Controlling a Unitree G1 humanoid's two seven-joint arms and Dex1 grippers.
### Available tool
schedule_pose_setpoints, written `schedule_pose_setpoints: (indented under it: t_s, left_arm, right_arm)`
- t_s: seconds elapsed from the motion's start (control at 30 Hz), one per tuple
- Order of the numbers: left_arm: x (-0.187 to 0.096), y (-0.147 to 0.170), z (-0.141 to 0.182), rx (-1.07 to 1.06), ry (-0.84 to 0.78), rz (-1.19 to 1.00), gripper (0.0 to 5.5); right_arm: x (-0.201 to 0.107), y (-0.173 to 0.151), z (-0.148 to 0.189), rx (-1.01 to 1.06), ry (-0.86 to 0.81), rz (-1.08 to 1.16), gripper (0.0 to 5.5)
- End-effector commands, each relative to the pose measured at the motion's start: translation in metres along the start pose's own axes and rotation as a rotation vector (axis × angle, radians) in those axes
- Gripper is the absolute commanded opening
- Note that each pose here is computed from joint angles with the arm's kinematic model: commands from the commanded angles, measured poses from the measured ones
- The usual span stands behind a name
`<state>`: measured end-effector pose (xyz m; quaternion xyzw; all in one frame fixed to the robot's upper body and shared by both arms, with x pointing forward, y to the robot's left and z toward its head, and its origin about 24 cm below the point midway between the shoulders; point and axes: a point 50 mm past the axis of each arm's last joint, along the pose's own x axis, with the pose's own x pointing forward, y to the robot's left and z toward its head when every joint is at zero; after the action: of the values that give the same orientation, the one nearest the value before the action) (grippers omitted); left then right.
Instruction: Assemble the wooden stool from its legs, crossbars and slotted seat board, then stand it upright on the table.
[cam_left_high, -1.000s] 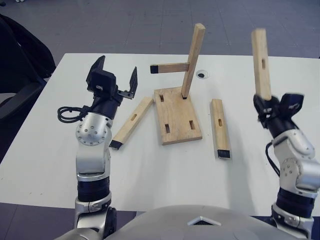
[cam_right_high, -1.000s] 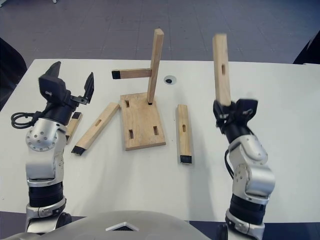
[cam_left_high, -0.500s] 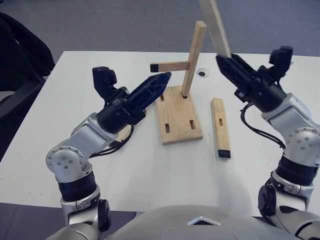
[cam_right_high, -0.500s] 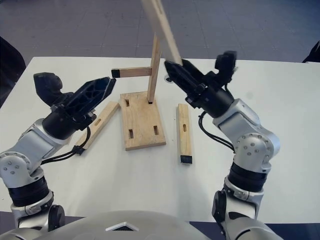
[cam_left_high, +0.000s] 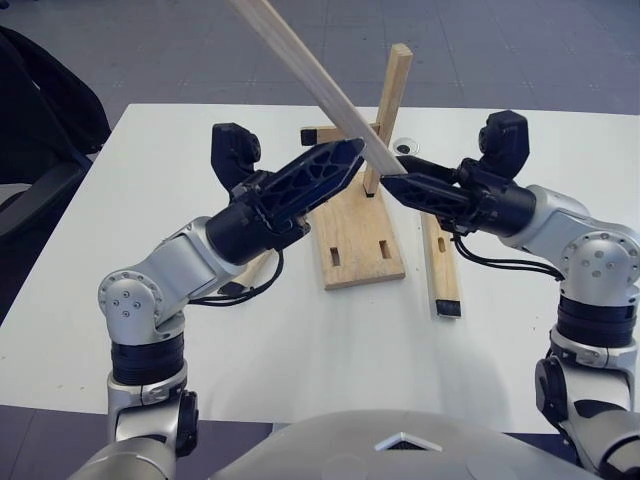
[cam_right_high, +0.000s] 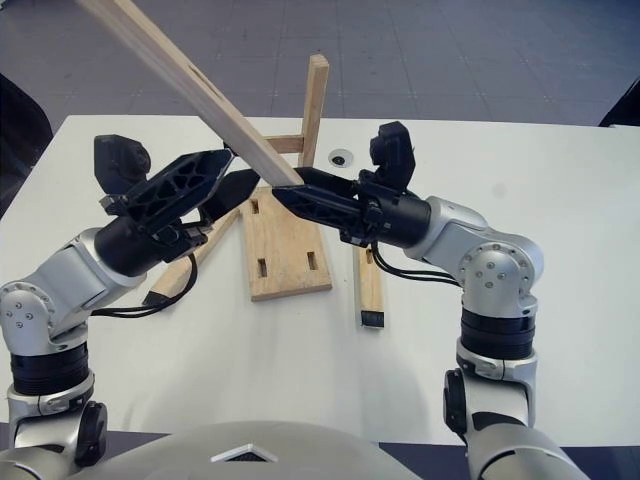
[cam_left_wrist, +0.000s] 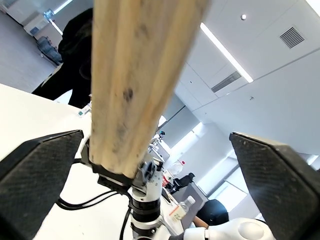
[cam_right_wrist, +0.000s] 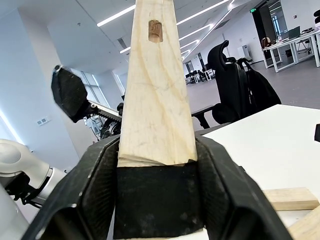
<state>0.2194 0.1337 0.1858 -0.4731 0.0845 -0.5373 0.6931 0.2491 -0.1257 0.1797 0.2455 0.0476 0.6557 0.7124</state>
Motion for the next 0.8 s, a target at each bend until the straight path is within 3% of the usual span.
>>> schedule_pose_setpoints:
  t_s: [0.03, 0.27, 0.8]
  left_arm:
    - [0.001, 0.0, 0.008, 0.073, -0.037, 0.013, 5.5]
    - [0.002, 0.002, 0.015, 0.111, -0.079, 0.008, 5.5]
    - [-0.003, 0.006, 0.003, 0.116, 0.026, 0.009, 3.08]
  right_arm:
    - [0.001, 0.009, -0.007, 0.015, 0.034, 0.037, 2.09]
    - [-0.001, 0.011, -0.018, 0.039, 0.063, 0.027, 2.09]
    - [0.001, 0.007, -0.012, 0.04, 0.05, 0.024, 2.09]
